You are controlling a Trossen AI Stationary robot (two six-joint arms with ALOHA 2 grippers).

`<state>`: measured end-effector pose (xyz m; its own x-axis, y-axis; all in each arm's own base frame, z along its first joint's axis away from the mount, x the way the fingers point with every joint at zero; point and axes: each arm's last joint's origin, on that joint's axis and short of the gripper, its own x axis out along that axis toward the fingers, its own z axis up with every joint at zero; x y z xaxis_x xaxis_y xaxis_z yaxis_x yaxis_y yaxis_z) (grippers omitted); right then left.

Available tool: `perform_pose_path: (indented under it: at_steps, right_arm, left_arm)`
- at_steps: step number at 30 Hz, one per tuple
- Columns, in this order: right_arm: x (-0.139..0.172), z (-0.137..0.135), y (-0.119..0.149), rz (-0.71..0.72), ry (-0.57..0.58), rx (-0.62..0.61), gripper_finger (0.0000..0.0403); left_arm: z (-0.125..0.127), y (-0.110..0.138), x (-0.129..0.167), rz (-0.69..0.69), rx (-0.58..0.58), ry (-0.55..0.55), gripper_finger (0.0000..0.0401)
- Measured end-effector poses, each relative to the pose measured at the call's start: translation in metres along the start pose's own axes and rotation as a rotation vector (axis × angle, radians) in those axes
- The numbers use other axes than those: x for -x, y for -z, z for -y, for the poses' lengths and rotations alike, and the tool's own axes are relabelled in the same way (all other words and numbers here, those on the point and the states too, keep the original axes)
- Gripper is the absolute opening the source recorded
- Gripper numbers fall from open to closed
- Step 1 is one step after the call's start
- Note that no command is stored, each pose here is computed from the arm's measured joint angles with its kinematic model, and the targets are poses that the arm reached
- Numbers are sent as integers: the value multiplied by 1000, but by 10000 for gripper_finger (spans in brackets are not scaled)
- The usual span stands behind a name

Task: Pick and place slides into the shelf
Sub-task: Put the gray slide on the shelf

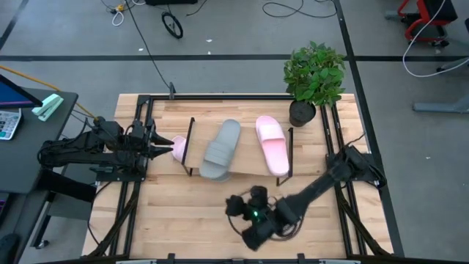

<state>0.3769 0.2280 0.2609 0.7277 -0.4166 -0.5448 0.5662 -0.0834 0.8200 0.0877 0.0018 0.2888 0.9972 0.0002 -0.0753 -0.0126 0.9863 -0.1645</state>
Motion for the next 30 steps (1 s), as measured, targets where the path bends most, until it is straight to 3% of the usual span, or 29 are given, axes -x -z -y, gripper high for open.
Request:
perform_pose_path:
  at_steps: [5,14,23,28,30]
  right_arm:
    - [-26,8,14,98,-97,-32,187]
    - [-67,43,38,140,-95,-30,176]
    - [-97,67,42,230,-80,73,176]
    - [-101,58,32,251,-54,238,176]
    - [-102,51,27,254,-50,252,176]
  left_arm:
    - [0,-1,0,11,8,2,107]
    - [0,-1,0,15,61,4,107]
    - [0,-2,0,20,63,5,107]
    - [0,-2,0,21,92,6,107]
    - [0,-2,0,21,95,6,107]
